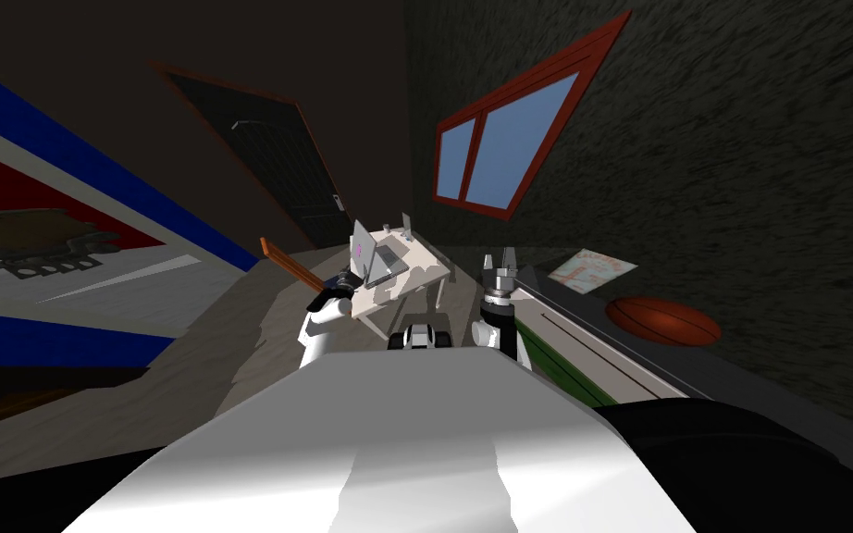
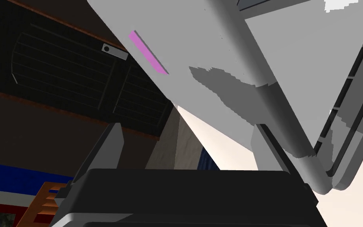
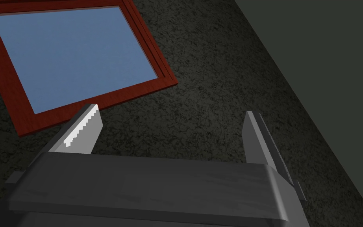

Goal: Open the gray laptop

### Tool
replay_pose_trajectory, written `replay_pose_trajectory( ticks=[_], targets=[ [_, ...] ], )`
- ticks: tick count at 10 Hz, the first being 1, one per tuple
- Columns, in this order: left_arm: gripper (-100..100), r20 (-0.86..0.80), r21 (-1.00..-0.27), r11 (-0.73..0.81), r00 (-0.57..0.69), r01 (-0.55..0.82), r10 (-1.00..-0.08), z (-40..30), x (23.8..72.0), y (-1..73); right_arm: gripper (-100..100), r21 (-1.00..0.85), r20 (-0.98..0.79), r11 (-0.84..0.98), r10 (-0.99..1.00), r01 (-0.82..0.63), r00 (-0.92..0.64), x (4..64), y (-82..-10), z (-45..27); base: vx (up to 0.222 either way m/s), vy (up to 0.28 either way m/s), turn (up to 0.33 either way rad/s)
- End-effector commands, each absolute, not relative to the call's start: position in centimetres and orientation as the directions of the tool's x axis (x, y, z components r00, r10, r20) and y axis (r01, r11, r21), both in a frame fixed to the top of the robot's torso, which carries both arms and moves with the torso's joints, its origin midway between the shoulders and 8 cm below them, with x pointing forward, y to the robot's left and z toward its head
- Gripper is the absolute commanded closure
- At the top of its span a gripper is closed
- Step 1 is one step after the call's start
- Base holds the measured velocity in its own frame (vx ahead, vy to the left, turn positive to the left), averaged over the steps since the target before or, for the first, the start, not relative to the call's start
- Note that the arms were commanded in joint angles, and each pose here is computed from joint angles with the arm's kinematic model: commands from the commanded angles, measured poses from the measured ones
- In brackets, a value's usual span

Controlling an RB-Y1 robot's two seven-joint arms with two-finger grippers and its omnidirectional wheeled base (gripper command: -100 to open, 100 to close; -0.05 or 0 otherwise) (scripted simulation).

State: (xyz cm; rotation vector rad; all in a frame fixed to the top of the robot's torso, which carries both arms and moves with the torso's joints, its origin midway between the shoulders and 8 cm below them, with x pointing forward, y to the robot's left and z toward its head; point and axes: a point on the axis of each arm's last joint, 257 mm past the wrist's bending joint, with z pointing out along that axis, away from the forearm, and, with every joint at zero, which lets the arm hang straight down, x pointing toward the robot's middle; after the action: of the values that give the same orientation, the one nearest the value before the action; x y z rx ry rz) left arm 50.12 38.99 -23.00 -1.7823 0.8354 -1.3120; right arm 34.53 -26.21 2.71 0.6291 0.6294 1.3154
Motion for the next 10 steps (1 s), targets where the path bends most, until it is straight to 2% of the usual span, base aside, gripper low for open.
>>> replay_pose_trajectory(
  ticks=[1, 7, 10],
  targets=[
    [-100, 0.476, -0.86, -0.507, 0.263, -0.061, -0.839, -24.2, 50.3, 38.8, 0, 0.73, -0.062, 0.142, 0.988, -0.668, 0.142, 34.5, -26.2, 2.7, -0.024, 0.009, -0.004],
    [-100, 0.466, -0.871, -0.49, 0.263, -0.03, -0.845, -25.2, 50.8, 39.5, 0, 0.73, -0.062, 0.142, 0.988, -0.668, 0.142, 34.5, -26.2, 2.7, -0.019, 0.011, 0.001],
    [-100, 0.512, -0.846, -0.534, 0.266, -0.013, -0.817, -26.7, 50.9, 38.0, 0, 0.73, -0.062, 0.142, 0.988, -0.668, 0.142, 34.5, -26.2, 2.7, -0.021, 0.01, 0.002]
  ],
)
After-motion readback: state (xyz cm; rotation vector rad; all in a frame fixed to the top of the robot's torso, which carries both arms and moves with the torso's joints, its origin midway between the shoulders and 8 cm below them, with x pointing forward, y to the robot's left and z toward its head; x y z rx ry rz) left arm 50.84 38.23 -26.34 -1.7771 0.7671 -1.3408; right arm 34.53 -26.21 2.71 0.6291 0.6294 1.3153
